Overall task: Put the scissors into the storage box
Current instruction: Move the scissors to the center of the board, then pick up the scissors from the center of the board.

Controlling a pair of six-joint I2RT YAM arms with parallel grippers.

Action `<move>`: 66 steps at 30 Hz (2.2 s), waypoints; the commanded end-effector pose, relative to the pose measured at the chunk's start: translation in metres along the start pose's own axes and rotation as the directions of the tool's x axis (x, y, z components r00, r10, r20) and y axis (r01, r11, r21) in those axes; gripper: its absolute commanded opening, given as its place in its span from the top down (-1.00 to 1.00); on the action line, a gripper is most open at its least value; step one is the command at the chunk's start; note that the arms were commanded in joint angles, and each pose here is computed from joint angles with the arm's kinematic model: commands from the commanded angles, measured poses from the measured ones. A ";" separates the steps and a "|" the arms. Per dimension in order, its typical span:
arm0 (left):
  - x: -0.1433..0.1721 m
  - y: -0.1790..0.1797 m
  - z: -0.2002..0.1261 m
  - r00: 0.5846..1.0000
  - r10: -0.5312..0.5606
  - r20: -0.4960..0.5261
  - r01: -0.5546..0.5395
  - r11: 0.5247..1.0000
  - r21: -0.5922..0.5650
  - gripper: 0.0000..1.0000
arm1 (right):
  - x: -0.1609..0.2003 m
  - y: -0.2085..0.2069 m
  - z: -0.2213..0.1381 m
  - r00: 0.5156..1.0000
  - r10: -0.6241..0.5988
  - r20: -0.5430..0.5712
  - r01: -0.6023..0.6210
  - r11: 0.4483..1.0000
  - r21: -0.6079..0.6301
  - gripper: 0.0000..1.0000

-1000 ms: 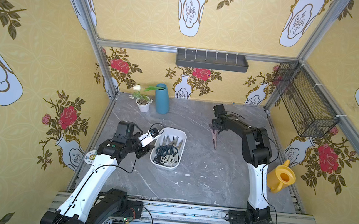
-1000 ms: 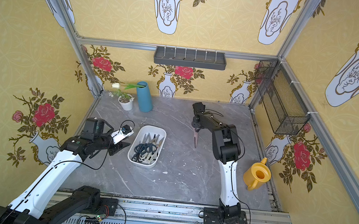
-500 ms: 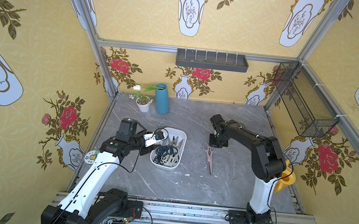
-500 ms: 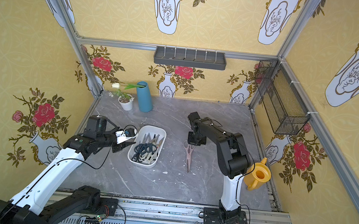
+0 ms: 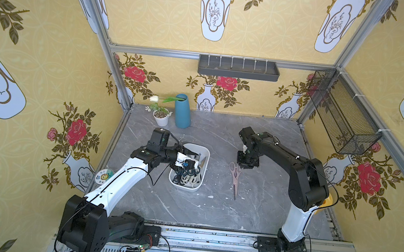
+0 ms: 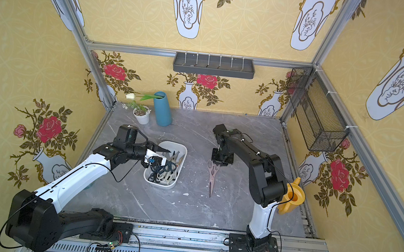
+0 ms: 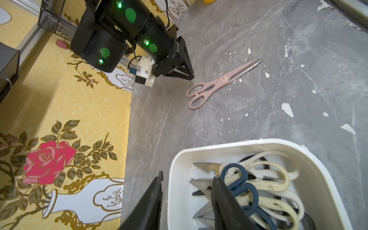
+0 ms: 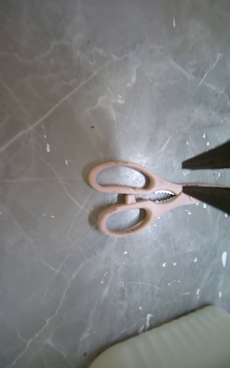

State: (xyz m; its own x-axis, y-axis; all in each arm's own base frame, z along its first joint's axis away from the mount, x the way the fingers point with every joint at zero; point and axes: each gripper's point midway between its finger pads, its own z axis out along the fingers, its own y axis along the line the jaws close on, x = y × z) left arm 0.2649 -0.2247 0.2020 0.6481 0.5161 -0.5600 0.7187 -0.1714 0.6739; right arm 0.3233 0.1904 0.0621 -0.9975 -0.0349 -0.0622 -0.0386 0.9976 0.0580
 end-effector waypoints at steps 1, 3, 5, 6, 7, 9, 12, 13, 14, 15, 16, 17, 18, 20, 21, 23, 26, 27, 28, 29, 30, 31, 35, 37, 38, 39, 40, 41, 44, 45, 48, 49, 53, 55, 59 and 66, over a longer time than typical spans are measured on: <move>-0.011 0.001 0.001 0.999 0.009 0.047 -0.009 1.000 -0.003 0.09 | -0.006 -0.009 0.006 1.000 0.012 -0.003 -0.011 0.995 0.097 0.40; -0.010 -0.002 0.000 0.999 -0.009 0.041 0.010 1.000 -0.010 0.09 | -0.013 -0.004 0.014 1.000 0.004 -0.005 -0.004 0.997 0.078 0.40; -0.009 -0.007 -0.001 0.999 -0.015 0.032 0.016 1.000 -0.012 0.09 | -0.018 -0.002 0.019 1.000 0.009 -0.010 -0.008 0.998 0.062 0.40; -0.008 -0.009 -0.001 1.000 -0.015 0.024 0.016 1.000 -0.012 0.10 | -0.019 -0.003 0.022 1.000 0.013 -0.017 -0.012 0.998 0.058 0.40; -0.007 -0.012 -0.001 1.000 -0.016 0.019 0.017 1.000 -0.011 0.10 | -0.019 -0.003 0.024 1.000 0.013 -0.023 -0.011 0.998 0.057 0.40; -0.006 -0.016 -0.002 1.000 -0.017 0.009 0.017 1.000 -0.012 0.10 | -0.021 -0.005 0.029 0.999 0.013 -0.032 -0.011 0.999 0.052 0.40; -0.005 -0.021 -0.003 1.000 -0.023 0.001 0.023 1.000 -0.011 0.10 | -0.024 -0.007 0.034 0.999 0.008 -0.041 -0.006 0.999 0.050 0.40; -0.004 -0.022 -0.003 1.000 -0.028 0.001 0.028 1.000 -0.010 0.10 | -0.025 -0.007 0.037 0.999 0.004 -0.046 -0.001 0.999 0.050 0.40; -0.004 -0.023 -0.003 0.999 -0.032 0.000 0.032 0.999 -0.009 0.10 | -0.026 -0.006 0.038 0.999 -0.001 -0.049 0.004 0.999 0.049 0.41; -0.004 -0.024 -0.003 0.999 -0.034 -0.001 0.034 0.999 -0.008 0.10 | -0.027 -0.006 0.041 0.998 -0.007 -0.056 0.010 0.999 0.046 0.41; -0.003 -0.025 -0.003 0.999 -0.036 -0.002 0.036 0.999 -0.008 0.10 | -0.027 -0.006 0.043 0.998 -0.012 -0.062 0.016 0.999 0.049 0.41; -0.004 -0.024 -0.003 0.999 -0.038 -0.002 0.038 0.999 -0.008 0.10 | -0.026 -0.007 0.047 0.997 -0.018 -0.070 0.021 0.998 0.053 0.41; -0.003 -0.024 -0.003 0.999 -0.040 -0.005 0.040 0.999 -0.008 0.10 | -0.025 -0.009 0.050 0.997 -0.020 -0.080 0.025 0.998 0.059 0.41; -0.002 -0.023 -0.003 0.999 -0.046 -0.008 0.046 0.999 -0.012 0.10 | -0.023 -0.011 0.056 0.995 -0.021 -0.097 0.027 0.998 0.063 0.45; -0.002 -0.023 -0.003 0.999 -0.048 -0.009 0.048 0.999 -0.013 0.10 | -0.021 -0.012 0.059 0.994 -0.022 -0.109 0.029 0.998 0.064 0.49; -0.002 -0.022 -0.003 0.999 -0.048 -0.009 0.048 0.999 -0.018 0.10 | -0.016 -0.012 0.063 0.991 -0.024 -0.134 0.033 0.997 0.068 0.57; -0.004 -0.023 -0.003 0.999 -0.047 0.001 0.047 0.999 -0.019 0.10 | -0.006 -0.013 0.072 0.982 -0.028 -0.186 0.043 0.996 0.079 0.78; -0.004 -0.023 -0.003 0.999 -0.043 0.004 0.043 0.999 -0.021 0.10 | -0.003 -0.013 0.073 0.979 -0.028 -0.200 0.047 0.995 0.087 0.89; -0.004 -0.024 -0.002 0.999 -0.037 0.008 0.038 0.999 -0.021 0.10 | -0.002 -0.014 0.072 0.977 -0.030 -0.210 0.051 0.994 0.093 0.96; -0.003 -0.025 -0.001 1.000 -0.026 0.008 0.027 1.000 -0.016 0.10 | -0.002 -0.014 0.070 0.976 -0.034 -0.215 0.056 0.994 0.098 1.00; -0.003 -0.025 -0.001 1.000 -0.007 0.006 0.007 1.000 -0.015 0.10 | -0.003 -0.013 0.065 0.977 -0.037 -0.212 0.059 0.993 0.098 1.00; -0.002 -0.025 0.001 1.000 0.006 0.007 -0.006 1.000 -0.014 0.10 | -0.003 -0.012 0.061 0.977 -0.041 -0.210 0.062 0.994 0.091 1.00; 0.001 -0.019 0.007 0.997 0.080 0.016 -0.079 0.997 -0.015 0.06 | -0.003 -0.009 0.039 0.977 -0.075 -0.200 0.090 0.994 0.063 1.00; 0.000 -0.017 0.010 0.992 0.116 0.040 -0.116 0.993 -0.008 0.01 | 0.000 -0.003 0.027 0.976 -0.100 -0.192 0.106 0.994 0.020 1.00; -0.001 -0.017 0.013 0.987 0.150 0.058 -0.150 0.989 -0.003 -0.02 | 0.002 0.000 0.022 0.977 -0.105 -0.187 0.107 0.994 -0.001 1.00; -0.001 -0.018 0.015 0.979 0.189 0.073 -0.190 0.982 0.001 -0.03 | 0.005 0.002 0.017 0.975 -0.113 -0.190 0.110 0.994 -0.024 1.00; -0.001 -0.020 0.018 0.969 0.231 0.088 -0.232 0.973 0.005 -0.04 | 0.007 0.003 0.013 0.974 -0.118 -0.193 0.114 0.993 -0.036 1.00; -0.001 -0.022 0.021 0.958 0.269 0.101 -0.272 0.962 0.011 -0.06 | 0.011 0.006 0.009 0.972 -0.126 -0.201 0.117 0.992 -0.056 1.00; 0.001 -0.023 0.036 0.916 0.381 0.124 -0.385 0.923 0.008 -0.12 | 0.022 0.017 -0.003 0.968 -0.135 -0.213 0.107 0.984 -0.140 1.00; 0.003 -0.023 0.042 0.898 0.421 0.127 -0.425 0.905 0.004 -0.12 | 0.024 0.022 -0.008 0.967 -0.137 -0.213 0.101 0.980 -0.171 1.00; 0.008 -0.017 0.056 0.848 0.517 0.112 -0.517 0.855 -0.036 -0.12 | 0.033 0.034 -0.014 0.962 -0.148 -0.230 0.093 0.968 -0.231 1.00; -0.001 -0.022 0.065 0.821 0.554 0.138 -0.554 0.832 -0.039 -0.12 | 0.035 0.039 -0.016 0.960 -0.155 -0.231 0.096 0.964 -0.248 1.00; -0.001 -0.024 0.084 0.758 0.639 0.131 -0.635 0.769 -0.081 -0.12 | 0.040 0.064 -0.027 0.957 -0.184 -0.224 0.106 0.941 -0.322 1.00; 0.000 -0.028 0.092 0.720 0.683 0.126 -0.676 0.730 -0.095 -0.12 | 0.041 0.077 -0.032 0.956 -0.201 -0.213 0.117 0.929 -0.351 1.00; 0.003 -0.030 0.106 0.670 0.734 0.110 -0.724 0.679 -0.125 -0.10 | 0.047 0.097 -0.040 0.953 -0.227 -0.202 0.131 0.906 -0.402 1.00; 0.002 -0.030 0.113 0.653 0.751 0.097 -0.738 0.660 -0.141 0.03 | 0.058 0.101 -0.036 0.945 -0.245 -0.218 0.146 0.909 -0.391 1.00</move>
State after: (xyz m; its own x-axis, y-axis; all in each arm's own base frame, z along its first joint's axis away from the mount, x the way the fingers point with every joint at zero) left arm 0.2706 -0.3115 0.1226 0.9904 0.1303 0.0456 0.0093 -0.3927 0.9196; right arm 0.2639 0.2863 0.0976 -0.9460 -0.2965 0.1312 -0.2163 0.8786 0.4258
